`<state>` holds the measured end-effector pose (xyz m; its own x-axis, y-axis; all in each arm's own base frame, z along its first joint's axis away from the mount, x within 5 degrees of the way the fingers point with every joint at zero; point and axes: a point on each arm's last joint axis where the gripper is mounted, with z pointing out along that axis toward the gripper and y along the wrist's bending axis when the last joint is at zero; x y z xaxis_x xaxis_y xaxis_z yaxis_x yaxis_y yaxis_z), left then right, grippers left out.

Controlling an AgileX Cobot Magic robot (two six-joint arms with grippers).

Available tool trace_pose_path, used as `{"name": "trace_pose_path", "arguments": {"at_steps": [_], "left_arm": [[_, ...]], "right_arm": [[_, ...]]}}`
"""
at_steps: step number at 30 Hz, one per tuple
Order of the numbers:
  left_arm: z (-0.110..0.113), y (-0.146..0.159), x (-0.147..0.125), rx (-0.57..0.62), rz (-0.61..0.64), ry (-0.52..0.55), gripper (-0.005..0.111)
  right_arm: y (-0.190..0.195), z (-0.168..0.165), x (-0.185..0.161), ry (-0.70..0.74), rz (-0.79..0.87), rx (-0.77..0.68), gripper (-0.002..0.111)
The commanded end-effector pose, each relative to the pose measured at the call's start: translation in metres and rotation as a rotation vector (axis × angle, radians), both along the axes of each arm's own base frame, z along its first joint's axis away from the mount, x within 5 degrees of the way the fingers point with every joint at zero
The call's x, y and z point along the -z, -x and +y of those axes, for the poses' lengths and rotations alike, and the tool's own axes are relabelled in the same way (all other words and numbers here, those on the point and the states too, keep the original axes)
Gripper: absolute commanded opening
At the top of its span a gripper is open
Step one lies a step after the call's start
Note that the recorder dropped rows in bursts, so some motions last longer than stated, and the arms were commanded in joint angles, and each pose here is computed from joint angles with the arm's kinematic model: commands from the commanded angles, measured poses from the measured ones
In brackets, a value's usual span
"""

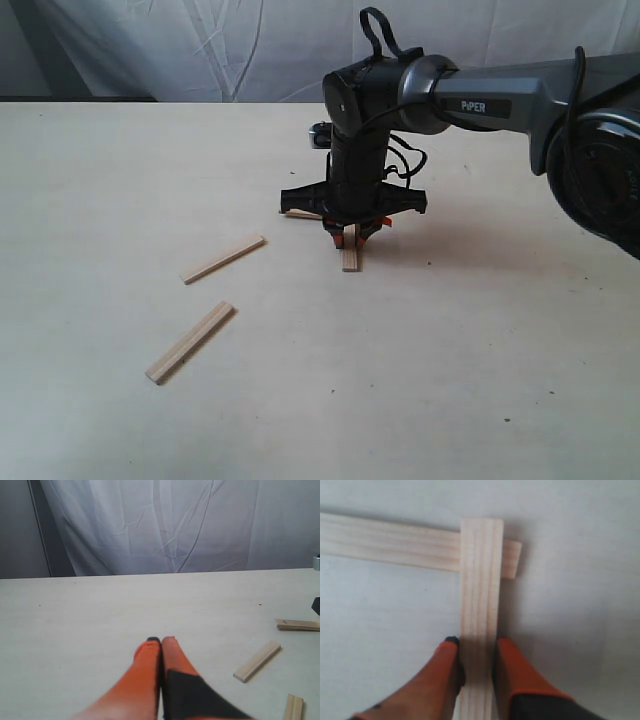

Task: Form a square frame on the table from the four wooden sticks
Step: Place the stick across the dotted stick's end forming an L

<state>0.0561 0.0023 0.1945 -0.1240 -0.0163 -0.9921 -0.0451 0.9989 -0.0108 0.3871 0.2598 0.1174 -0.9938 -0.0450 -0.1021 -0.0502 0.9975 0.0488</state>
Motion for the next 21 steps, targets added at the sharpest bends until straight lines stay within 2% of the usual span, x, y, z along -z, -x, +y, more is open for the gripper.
{"name": "trace_pose_path", "arguments": {"at_steps": [1,17,19,21], "left_arm": [[0.0,0.0002,-0.0005,-0.001,-0.011,0.002,0.0],[0.0,0.0002,-0.0005,-0.001,-0.011,0.002,0.0],[0.0,0.0002,-0.0005,-0.001,-0.011,0.002,0.0],[0.0,0.0002,-0.0005,-0.001,-0.011,0.002,0.0]], "right_arm": [[-0.0008,-0.0018,0.0,0.005,0.003,0.003,0.001],[-0.0004,-0.0014,0.0,0.0,0.007,0.006,0.001],[-0.0002,-0.0002,-0.0001,-0.013,0.01,0.012,0.005],[-0.0002,-0.0002,-0.0001,-0.013,0.01,0.012,0.018]]}}
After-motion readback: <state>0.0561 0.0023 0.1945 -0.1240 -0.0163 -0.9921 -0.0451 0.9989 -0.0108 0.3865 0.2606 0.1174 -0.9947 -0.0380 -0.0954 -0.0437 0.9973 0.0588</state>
